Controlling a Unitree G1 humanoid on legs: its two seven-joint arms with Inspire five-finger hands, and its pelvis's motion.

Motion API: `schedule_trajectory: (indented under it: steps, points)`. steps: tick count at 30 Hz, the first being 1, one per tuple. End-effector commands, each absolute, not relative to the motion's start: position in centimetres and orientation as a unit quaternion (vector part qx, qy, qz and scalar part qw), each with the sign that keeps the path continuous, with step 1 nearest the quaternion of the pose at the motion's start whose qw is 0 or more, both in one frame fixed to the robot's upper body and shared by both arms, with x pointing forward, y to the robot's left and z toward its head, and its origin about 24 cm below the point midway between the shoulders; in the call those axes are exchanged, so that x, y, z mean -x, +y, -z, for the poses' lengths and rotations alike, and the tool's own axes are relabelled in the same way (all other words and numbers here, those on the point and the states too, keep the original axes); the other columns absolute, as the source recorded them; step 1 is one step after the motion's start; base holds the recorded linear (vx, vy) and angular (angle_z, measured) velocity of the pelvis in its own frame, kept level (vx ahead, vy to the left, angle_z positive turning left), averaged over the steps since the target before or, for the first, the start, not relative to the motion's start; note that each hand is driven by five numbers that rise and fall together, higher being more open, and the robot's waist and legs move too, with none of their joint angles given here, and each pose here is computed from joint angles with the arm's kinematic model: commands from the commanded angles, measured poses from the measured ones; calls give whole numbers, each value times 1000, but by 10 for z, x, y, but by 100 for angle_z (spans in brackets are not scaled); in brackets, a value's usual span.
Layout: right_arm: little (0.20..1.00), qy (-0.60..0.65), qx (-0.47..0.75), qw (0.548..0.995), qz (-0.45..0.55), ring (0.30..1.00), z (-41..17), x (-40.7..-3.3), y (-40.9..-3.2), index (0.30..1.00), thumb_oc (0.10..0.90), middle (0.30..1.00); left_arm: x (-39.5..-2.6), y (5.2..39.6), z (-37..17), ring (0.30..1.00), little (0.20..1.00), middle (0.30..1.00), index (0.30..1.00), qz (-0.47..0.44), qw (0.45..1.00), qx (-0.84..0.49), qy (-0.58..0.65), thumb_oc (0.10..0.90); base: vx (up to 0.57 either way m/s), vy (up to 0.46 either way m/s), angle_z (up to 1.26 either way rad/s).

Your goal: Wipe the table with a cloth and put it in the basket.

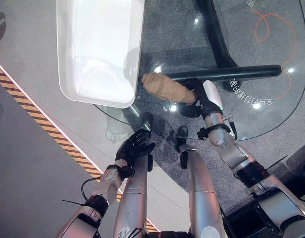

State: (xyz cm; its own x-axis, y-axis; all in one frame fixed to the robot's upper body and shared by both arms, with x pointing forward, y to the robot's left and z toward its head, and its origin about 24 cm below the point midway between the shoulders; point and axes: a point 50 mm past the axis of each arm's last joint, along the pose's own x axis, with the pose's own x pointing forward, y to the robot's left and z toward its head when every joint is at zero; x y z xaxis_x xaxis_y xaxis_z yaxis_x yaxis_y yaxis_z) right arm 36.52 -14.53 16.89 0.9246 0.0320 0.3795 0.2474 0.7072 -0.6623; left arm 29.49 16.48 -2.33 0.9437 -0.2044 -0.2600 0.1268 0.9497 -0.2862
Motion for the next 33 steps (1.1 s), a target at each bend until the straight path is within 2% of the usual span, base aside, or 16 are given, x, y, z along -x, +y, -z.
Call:
schedule_trajectory:
  steps: [1,9,14,28,33]
  points:
    - [200,-245,317,881,252,300,-232,-366,-211,300,100,300,-251,133,68,900,900,900,900,123,952,148,240,800,0,0,0]
    - [200,-245,270,864,348,300,-247,-364,-246,300,100,300,-248,132,69,900,900,900,900,126,951,152,238,800,1,2,-1]
    - [200,-244,256,860,367,300,-246,-361,-253,300,100,300,-248,132,68,900,900,900,900,125,951,154,236,800,0,1,1]
    - [200,-189,102,828,519,300,-205,-338,-311,300,100,300,-245,133,68,900,900,900,900,121,953,158,229,800,0,0,-1]
    - [200,-183,84,813,547,300,-197,-332,-317,300,100,300,-246,131,66,900,900,900,900,122,953,157,227,800,-2,-12,-3]
